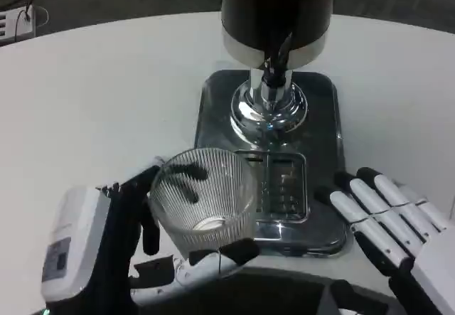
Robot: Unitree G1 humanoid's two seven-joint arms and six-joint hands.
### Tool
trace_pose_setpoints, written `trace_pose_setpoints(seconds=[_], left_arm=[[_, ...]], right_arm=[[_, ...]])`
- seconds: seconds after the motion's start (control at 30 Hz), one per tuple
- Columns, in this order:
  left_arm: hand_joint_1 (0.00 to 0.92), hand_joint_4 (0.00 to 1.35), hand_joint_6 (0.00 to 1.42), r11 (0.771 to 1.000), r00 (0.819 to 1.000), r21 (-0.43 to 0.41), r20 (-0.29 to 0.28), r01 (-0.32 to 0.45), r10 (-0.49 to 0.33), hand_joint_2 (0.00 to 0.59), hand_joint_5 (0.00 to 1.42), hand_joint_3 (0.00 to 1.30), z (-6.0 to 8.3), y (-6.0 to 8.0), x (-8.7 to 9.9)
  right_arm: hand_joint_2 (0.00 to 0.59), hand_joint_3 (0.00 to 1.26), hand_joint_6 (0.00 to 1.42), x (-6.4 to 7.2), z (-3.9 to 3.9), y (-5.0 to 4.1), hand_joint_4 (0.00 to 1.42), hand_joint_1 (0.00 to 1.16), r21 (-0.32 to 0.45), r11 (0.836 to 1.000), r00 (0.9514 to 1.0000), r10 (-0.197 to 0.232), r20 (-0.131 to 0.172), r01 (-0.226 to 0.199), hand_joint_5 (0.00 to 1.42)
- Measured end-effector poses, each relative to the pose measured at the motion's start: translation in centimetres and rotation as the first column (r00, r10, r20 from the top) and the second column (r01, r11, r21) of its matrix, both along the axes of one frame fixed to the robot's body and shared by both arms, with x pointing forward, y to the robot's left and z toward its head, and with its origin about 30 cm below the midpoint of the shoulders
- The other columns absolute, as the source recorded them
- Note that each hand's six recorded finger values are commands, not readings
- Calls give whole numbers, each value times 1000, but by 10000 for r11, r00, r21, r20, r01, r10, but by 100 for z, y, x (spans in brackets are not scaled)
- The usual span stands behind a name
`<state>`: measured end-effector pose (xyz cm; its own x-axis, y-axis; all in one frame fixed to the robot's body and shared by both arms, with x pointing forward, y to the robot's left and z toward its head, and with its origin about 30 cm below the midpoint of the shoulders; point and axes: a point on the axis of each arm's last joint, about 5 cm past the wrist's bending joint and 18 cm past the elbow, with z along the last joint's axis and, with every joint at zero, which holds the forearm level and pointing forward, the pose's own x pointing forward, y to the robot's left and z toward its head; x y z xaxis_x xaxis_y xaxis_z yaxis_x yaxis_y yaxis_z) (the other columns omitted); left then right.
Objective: Grasp the cup under the faucet to collect the drink, then remove the cup.
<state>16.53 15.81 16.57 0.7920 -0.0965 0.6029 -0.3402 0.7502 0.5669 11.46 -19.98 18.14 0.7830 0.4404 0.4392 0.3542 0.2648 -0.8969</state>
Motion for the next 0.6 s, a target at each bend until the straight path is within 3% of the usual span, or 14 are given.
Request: trace_pose_setpoints(seconds=[0.33, 0.6], left_arm=[[774, 1142, 1424, 9998, 9999, 126, 70, -128, 127, 0, 1227, 1032, -22, -19, 355], [774, 1142, 1424, 9990, 9998, 449, 183, -41, 33, 0, 1227, 1032, -79, -200, 567]], right_arm=[[542, 97, 110, -44, 6, -25, 48, 281, -27, 9996, 9996, -275, -64, 274, 37], [542, 97, 110, -49, 13, -49, 51, 282, -7, 9991, 9991, -418, -50, 418, 38]])
